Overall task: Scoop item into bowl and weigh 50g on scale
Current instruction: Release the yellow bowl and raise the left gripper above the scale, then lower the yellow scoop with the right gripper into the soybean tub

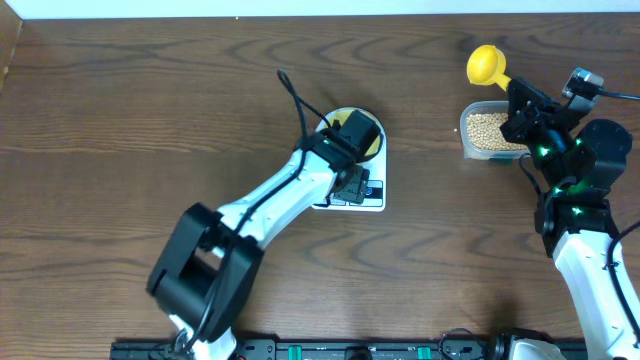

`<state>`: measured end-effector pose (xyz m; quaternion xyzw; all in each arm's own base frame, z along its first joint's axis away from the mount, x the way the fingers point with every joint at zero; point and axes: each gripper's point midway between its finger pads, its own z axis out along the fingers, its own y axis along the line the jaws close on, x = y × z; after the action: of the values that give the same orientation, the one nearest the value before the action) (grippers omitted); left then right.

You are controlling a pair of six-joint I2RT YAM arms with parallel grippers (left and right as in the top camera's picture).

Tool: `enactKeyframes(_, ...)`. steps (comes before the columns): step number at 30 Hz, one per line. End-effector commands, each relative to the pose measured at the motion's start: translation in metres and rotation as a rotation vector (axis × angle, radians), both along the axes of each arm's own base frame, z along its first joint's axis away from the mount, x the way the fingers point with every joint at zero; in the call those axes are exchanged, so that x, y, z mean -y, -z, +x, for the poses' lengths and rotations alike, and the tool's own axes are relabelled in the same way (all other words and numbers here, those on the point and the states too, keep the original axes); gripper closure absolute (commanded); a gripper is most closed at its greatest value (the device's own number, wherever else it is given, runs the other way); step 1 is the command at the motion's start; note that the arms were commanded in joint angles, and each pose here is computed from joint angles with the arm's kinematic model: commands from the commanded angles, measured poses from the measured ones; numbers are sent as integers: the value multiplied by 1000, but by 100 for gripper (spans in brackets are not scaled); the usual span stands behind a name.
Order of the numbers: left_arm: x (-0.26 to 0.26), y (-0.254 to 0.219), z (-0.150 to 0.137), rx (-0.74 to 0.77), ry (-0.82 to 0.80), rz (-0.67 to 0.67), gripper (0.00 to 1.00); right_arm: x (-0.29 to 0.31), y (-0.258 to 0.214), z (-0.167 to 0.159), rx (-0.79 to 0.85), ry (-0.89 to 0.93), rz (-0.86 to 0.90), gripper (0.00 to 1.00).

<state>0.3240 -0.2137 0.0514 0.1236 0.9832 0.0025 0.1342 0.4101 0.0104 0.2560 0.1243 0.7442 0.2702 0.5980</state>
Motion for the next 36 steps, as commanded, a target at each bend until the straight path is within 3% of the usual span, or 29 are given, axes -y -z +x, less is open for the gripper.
enactKeyframes(1,-2,-20,0,37,3,-19,12,1,-12,0,30,-4,-20,99)
enactKeyframes(13,-12,-82,-13,128,25,-77,12,1,-11,-1,28,-5,-27,99)
enactKeyframes(24,-46,-148,-20,278,169,-72,12,0,-10,-1,27,-9,-26,99)
enactKeyframes(28,-50,-159,-29,267,283,-135,12,0,-10,-1,25,-9,-26,99)
enactKeyframes(36,-71,-168,-22,292,223,-153,12,0,-7,-1,13,-9,-24,99)
